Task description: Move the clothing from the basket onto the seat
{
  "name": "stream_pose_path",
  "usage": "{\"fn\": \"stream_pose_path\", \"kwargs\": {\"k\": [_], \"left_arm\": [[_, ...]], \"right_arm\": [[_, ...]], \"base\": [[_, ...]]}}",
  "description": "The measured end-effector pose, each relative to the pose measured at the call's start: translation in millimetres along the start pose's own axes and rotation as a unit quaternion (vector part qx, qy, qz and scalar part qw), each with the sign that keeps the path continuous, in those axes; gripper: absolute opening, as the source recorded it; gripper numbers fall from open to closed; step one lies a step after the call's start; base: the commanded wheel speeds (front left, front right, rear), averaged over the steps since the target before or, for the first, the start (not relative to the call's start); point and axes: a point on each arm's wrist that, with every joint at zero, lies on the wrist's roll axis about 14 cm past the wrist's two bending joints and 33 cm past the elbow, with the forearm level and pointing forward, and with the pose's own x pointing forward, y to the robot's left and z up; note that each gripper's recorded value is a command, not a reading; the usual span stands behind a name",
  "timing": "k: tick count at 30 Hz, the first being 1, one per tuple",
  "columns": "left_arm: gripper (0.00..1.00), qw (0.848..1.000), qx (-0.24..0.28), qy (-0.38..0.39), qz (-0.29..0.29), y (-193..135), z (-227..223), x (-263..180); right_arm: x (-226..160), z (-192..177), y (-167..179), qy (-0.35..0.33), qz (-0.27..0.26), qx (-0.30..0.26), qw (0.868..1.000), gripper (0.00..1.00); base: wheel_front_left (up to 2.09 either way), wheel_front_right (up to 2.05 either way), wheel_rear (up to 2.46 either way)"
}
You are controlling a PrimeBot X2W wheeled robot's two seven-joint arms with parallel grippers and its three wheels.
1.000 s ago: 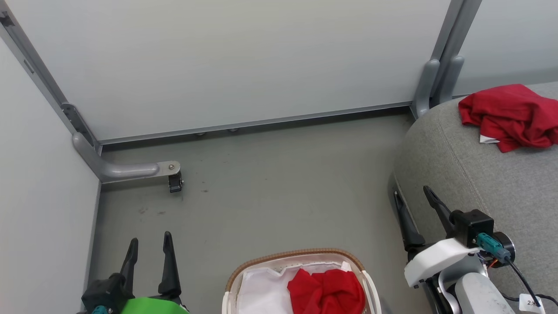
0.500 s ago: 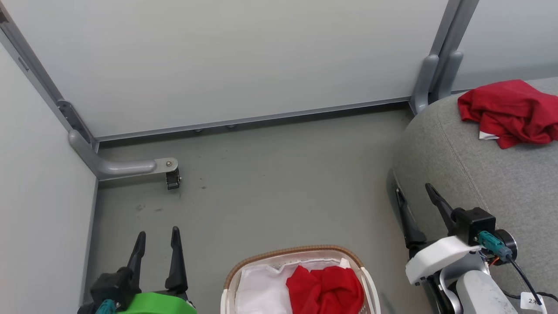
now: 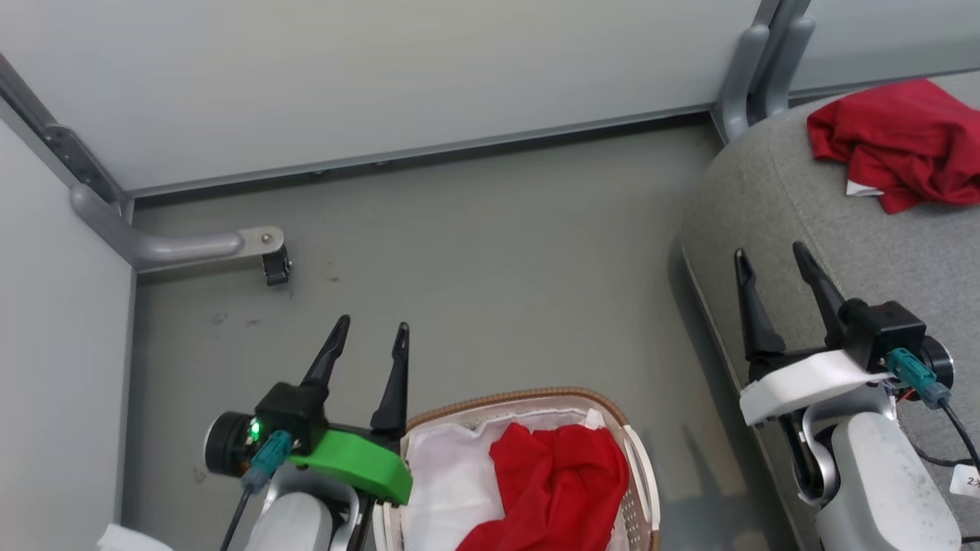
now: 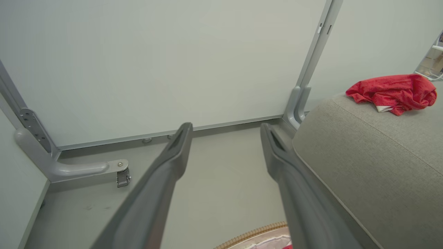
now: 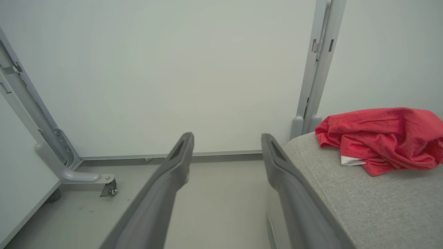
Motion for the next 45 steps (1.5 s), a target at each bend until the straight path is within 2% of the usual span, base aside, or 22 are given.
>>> {"fn": "stream_pose_path", "kwargs": {"k": [7, 11, 17, 22, 28, 33, 37, 45], "left_arm": [[1.0, 0.994, 0.007, 0.074, -0.081, -35.1, -51.0, 31.2], [1.0, 0.983, 0.009, 0.135, -0.123, -51.4, -94.1, 36.4], [1.0, 0.957, 0.012, 0.228, -0.181, -71.9, -161.1, 27.9], [1.0, 0.926, -0.005, 0.313, -0.212, -81.6, -217.9, 6.2], [1.0, 0.894, -0.004, 0.369, -0.255, -93.2, -262.7, -5.1], [1.0, 0.878, -0.007, 0.402, -0.261, -91.3, -295.2, -5.6], [1.0, 0.867, -0.031, 0.432, -0.248, -87.5, -319.9, -9.9], [1.0, 0.851, -0.059, 0.473, -0.221, -81.4, -358.5, -12.0]], "right_arm": [[23.3, -8.7, -24.3, -0.001, -0.029, -0.009, 1.0, 1.0], [35.4, -19.6, -35.9, 0.005, -0.041, -0.014, 0.999, 1.0], [48.0, -44.5, -50.2, 0.024, -0.055, -0.013, 0.998, 1.0], [52.9, -69.2, -59.7, 0.047, -0.062, -0.012, 0.997, 1.0], [57.9, -92.1, -71.4, 0.064, -0.072, -0.011, 0.995, 1.0], [61.8, -109.1, -82.6, 0.076, -0.08, -0.018, 0.994, 1.0], [63.3, -124.7, -90.1, 0.087, -0.086, -0.021, 0.992, 1.0], [61.9, -159.7, -100.1, 0.119, -0.094, -0.021, 0.988, 1.0]], "base": [[0.0, 0.0, 0.0], [0.0, 0.0, 0.0], [0.0, 0.0, 0.0], [0.0, 0.0, 0.0], [0.0, 0.0, 0.0], [0.0, 0.0, 0.0], [0.0, 0.0, 0.0], [0.0, 0.0, 0.0]]}}
